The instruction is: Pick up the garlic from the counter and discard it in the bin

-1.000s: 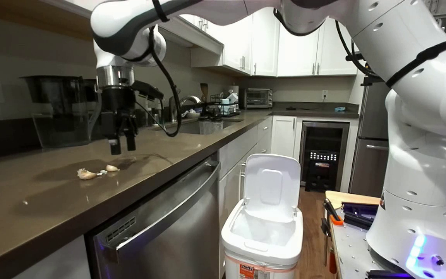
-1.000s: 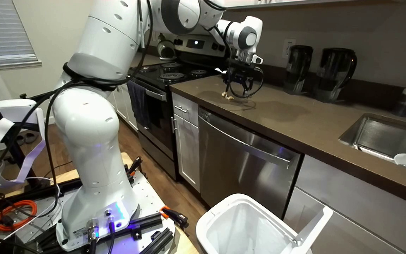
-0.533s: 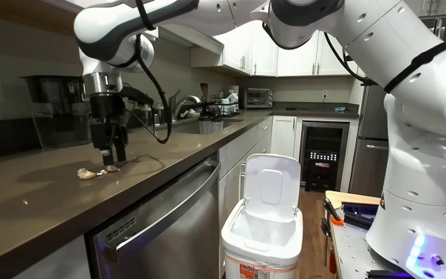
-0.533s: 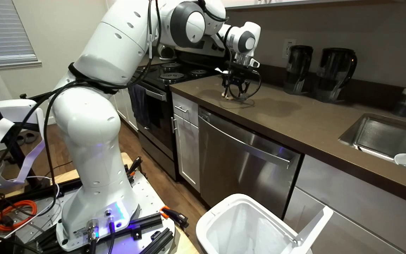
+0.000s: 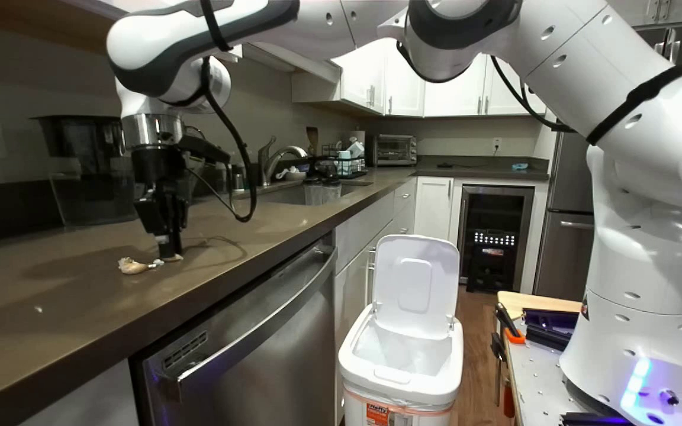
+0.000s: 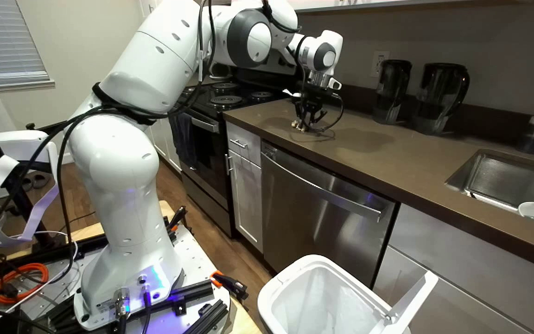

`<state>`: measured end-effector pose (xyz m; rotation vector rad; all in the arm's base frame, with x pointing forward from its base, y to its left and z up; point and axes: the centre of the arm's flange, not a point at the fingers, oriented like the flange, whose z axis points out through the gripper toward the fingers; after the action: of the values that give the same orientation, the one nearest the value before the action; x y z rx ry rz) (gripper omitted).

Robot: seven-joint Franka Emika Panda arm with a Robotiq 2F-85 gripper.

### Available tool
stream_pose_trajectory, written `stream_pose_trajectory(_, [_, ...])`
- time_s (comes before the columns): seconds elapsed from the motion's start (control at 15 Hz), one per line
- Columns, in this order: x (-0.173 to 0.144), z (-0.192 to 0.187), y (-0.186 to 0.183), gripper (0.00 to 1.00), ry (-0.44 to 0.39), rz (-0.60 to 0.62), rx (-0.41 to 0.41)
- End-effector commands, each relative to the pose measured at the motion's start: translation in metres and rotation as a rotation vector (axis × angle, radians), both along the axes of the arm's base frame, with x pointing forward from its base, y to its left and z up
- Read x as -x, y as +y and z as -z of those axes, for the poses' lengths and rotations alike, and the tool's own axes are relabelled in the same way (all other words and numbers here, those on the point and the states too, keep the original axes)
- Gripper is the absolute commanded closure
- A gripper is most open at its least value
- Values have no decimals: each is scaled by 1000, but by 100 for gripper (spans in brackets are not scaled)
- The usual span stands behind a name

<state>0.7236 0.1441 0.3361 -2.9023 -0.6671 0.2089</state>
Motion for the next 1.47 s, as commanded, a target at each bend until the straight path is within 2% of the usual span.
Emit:
stream_pose_trajectory(0.0, [-7,-1,8,59,16,-15,14])
stream_pose_trajectory(0.07, [-7,1,9,68,18,-17,16])
stream_pose_trajectory(0.13, [-6,1,10,85,19,-18,19])
stream_pose_trajectory(0.4, [0,-3,9,97,12,-11,55])
stream_pose_trajectory(0.53, [4,-9,5,93,9,-6,74])
stream_pose_trajectory(0.93, [32,-36,-26,93,22,44,133])
stream_pose_trajectory(1.4, [85,-49,-82,93,8,172,144])
